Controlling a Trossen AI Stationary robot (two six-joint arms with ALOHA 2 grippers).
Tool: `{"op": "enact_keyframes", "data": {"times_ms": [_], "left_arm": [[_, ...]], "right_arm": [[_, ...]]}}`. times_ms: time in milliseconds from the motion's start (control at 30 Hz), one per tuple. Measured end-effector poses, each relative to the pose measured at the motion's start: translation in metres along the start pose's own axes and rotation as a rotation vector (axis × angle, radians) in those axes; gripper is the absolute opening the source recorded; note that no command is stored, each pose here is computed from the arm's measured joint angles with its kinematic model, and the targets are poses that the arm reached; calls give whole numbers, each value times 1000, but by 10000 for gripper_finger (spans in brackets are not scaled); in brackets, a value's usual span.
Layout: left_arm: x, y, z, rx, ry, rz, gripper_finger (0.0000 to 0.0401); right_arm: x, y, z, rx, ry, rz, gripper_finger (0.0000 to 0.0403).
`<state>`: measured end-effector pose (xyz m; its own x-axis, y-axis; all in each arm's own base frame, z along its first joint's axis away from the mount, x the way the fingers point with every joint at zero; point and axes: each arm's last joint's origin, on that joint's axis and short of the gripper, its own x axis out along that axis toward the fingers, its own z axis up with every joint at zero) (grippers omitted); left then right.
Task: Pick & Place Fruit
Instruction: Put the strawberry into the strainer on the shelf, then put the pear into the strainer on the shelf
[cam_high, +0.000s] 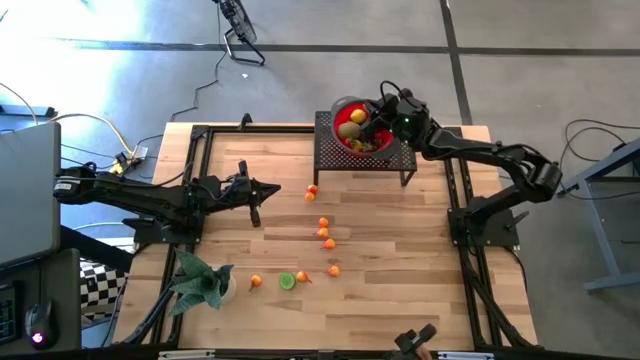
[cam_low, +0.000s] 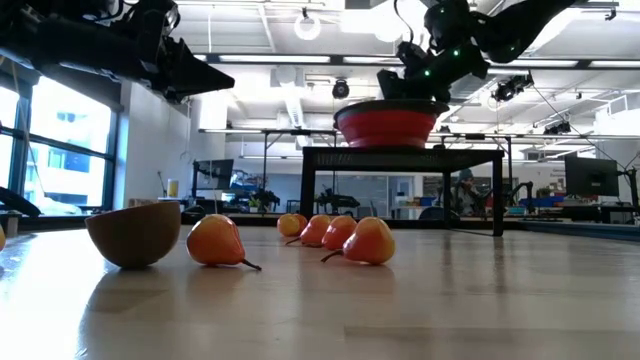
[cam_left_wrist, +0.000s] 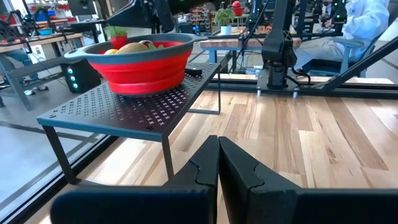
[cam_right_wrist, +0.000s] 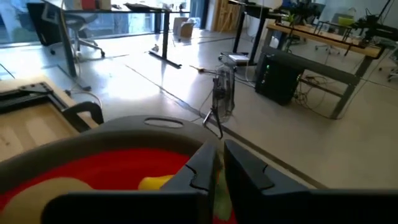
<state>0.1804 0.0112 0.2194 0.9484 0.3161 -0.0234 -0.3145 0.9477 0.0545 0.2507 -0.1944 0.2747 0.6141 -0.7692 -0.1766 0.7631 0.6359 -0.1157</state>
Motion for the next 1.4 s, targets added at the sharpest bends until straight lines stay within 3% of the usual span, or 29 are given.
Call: {"op": "enact_keyframes", "data": {"times_ms": [267,367,500,667,800,1067,1400], "left_arm": [[0,0,0,0,0,0,6],[0,0,0,0,0,0,6],[0,0,0,-1,1,0,6],[0,0,0,1,4,-1,6],[0,0,-1,1,6,-1,6],[0,0,-1,-2,12,-1,6],[0,0,-2,-24,18,-4,6]], "right_arm": [[-1,4,0,-33,1,-3,122],[-11,4,10,-30,-36,-23,160],[-35,10,32,-13,-126,8,178],[-71,18,57,16,-241,84,169],[-96,21,65,9,-249,176,155],[-129,28,55,-37,-85,302,120],[-141,52,38,-70,66,444,76]]}}
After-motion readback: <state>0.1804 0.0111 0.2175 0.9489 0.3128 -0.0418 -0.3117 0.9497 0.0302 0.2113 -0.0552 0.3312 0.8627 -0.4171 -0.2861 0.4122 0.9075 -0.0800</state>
